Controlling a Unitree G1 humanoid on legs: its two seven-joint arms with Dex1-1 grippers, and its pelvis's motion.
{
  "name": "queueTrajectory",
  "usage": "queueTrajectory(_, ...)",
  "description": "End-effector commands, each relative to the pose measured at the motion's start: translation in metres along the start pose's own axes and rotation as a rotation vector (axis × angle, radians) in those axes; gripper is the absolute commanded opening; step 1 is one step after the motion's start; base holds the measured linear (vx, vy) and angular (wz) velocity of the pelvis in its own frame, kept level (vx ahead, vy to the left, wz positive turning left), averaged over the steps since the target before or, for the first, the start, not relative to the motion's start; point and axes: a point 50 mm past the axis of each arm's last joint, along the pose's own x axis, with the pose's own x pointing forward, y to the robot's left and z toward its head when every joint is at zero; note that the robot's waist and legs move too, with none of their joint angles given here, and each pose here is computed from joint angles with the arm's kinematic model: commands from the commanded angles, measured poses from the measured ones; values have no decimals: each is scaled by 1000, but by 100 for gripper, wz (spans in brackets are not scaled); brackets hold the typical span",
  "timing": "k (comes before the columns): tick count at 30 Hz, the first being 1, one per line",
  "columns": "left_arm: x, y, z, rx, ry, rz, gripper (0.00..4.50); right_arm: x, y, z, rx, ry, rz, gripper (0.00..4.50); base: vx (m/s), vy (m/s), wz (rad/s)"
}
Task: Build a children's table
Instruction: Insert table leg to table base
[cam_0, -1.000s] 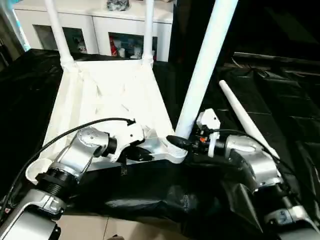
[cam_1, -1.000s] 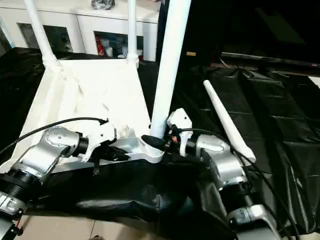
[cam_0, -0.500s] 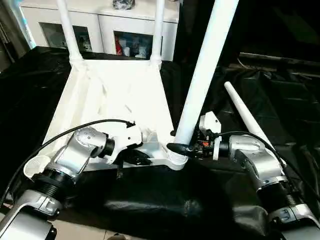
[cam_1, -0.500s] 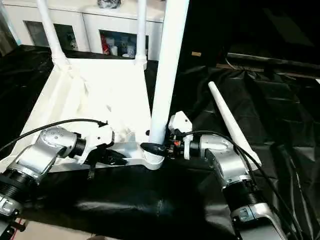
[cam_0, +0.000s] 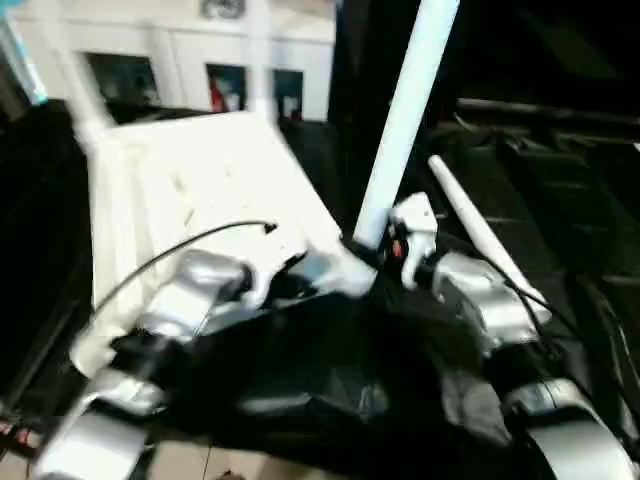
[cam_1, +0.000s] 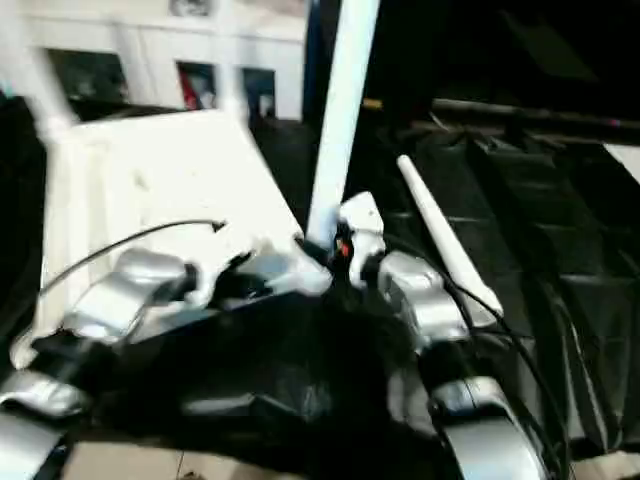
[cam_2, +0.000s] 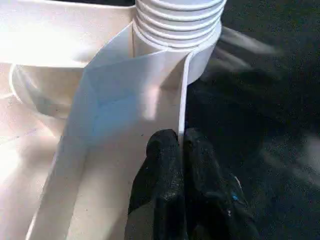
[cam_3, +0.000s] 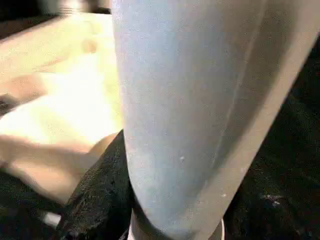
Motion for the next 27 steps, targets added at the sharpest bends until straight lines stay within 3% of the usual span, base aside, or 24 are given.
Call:
queueTrajectory(1,-2,5,37,39,-115,100,0,7,26,-41,89,174,36,188,0,0,0)
queueTrajectory(9,9,-5,42,16,-99,107,0,17,38,-42,120,210,26,188,0,0,0)
queueTrajectory(25,8,-1,39,8,-89,130,0,23,43,-38,129,199,36,188,0,0,0)
queueTrajectory(27,7,-1,39,8,-89,130,0,23,43,-37,140,193,35,258,0,0,0)
